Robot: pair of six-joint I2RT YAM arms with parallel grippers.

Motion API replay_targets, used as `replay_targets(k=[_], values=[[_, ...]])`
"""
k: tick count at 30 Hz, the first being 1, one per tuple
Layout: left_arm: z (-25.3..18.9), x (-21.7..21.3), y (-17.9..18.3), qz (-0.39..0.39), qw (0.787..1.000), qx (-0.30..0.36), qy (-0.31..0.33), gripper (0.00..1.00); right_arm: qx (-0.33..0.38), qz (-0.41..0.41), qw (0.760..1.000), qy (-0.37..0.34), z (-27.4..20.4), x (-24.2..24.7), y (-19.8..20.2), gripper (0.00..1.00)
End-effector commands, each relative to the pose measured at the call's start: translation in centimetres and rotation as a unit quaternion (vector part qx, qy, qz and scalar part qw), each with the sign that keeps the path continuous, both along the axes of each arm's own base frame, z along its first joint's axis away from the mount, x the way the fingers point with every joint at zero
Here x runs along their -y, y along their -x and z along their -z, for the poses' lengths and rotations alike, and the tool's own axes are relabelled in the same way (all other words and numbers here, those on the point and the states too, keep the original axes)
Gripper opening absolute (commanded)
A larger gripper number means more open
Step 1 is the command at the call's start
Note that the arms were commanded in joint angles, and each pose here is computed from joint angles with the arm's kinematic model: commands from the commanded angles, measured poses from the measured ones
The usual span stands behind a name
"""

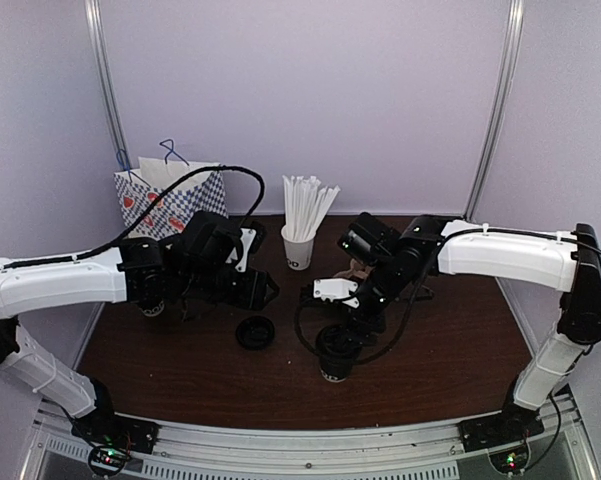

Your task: Pack the takeout coffee

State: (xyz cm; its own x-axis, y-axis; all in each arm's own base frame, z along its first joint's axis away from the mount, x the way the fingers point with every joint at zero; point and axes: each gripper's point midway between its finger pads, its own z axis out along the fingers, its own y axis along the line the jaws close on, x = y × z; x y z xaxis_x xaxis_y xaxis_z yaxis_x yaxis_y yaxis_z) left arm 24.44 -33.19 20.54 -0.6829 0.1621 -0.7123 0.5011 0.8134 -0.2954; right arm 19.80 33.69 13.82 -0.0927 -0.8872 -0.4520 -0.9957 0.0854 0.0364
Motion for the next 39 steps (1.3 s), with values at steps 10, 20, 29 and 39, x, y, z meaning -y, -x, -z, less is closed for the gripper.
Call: replay_targets(k=[10, 20, 29, 39], values=[[0.7, -1.4, -0.5, -0.008, 1.0, 0.011, -0.005, 0.48, 0.038, -0.012, 0.999, -0.002, -2.3, 0.0, 0.4, 0.8], [1.2, -1.5, -0.5, -0.007, 1.0, 0.007, -0.002, 0.48, 0.01, -0.034, 0.999, 0.006, -1.4, -0.4, 1.5, 0.81], [1.7, -1.7, -0.4, -0.01, 1.0, 0.002, -0.004, 0.49, 0.021, -0.036, 0.999, 0.024, -0.4, -0.9, 1.5, 0.82], [1.9, -1.5, -0.3, -0.007, 1.0, -0.001, -0.005, 0.49, 0.023, -0.027, 0.999, 0.041, 0.2, -0.5, 1.2, 0.8]])
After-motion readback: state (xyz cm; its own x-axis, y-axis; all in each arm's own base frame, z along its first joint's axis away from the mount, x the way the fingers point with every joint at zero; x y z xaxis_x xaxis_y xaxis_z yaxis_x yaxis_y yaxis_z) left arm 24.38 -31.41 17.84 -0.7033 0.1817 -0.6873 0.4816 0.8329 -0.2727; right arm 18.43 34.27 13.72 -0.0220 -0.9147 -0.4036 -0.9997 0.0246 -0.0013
